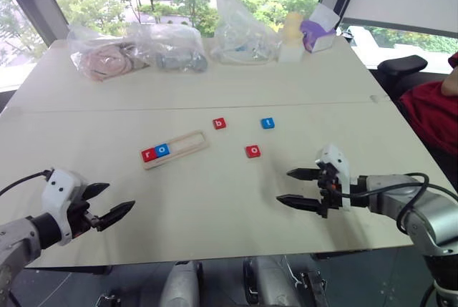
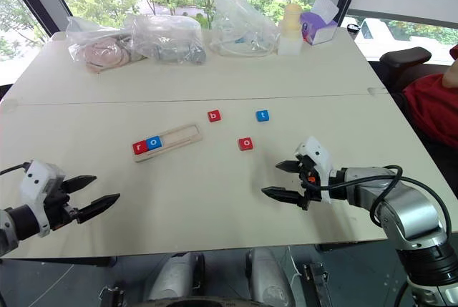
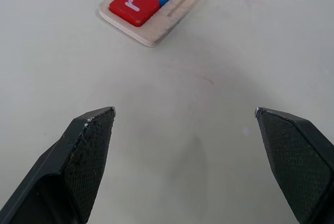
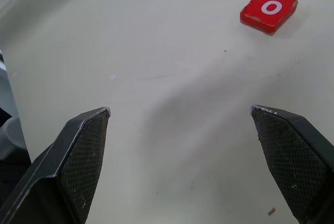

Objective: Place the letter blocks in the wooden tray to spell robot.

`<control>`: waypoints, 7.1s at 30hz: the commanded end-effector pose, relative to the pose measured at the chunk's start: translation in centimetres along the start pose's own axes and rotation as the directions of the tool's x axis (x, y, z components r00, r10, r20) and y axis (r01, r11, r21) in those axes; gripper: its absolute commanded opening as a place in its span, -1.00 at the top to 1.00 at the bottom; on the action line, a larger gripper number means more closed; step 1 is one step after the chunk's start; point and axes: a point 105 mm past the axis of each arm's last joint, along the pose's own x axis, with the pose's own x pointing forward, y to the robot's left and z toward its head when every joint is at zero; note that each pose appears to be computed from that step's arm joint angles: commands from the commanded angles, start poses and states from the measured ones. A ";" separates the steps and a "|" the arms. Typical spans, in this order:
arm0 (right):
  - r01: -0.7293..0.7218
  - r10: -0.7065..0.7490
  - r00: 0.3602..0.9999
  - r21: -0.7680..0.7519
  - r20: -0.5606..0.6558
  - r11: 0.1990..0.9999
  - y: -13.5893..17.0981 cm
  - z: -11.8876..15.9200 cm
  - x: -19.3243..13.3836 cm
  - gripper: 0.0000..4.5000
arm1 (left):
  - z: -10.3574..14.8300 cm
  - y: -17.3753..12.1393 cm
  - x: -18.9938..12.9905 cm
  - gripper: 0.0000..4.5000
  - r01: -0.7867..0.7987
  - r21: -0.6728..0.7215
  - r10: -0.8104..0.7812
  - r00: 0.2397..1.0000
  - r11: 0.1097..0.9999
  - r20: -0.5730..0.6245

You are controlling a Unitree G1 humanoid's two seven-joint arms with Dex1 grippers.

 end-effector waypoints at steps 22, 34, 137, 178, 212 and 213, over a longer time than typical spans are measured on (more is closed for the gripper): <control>0.010 -0.009 0.999 -0.033 0.047 0.999 0.6 1.0 0.9 -0.98 | -0.2 1.4 0.4 -1.00 -0.065 0.011 0.065 0.998 0.998 0.012; 0.025 -0.022 0.998 -0.056 0.052 0.998 0.3 1.6 1.4 -0.98 | 0.7 3.7 0.1 -1.00 -0.072 0.066 0.073 0.997 0.995 -0.006; 0.406 -0.424 0.898 0.147 0.120 0.902 -3.9 11.5 23.3 -1.00 | 9.7 2.5 0.7 -0.98 -0.028 0.129 -0.004 0.970 0.991 0.243; 0.719 -0.736 0.650 0.465 -0.189 0.516 -2.4 -1.0 4.9 0.48 | 12.4 -9.6 12.7 -1.00 0.518 0.364 -0.602 0.779 0.774 0.173; 0.015 -0.041 0.998 -0.459 -0.047 0.888 -7.8 -1.0 1.2 -0.98 | 9.0 -12.3 10.2 -1.00 0.577 0.390 -0.635 0.772 0.717 0.024; 0.015 -0.038 0.998 -0.454 -0.042 0.891 -8.0 -0.9 1.3 -0.98 | 8.9 -12.2 10.2 -1.00 0.576 0.389 -0.631 0.775 0.719 0.019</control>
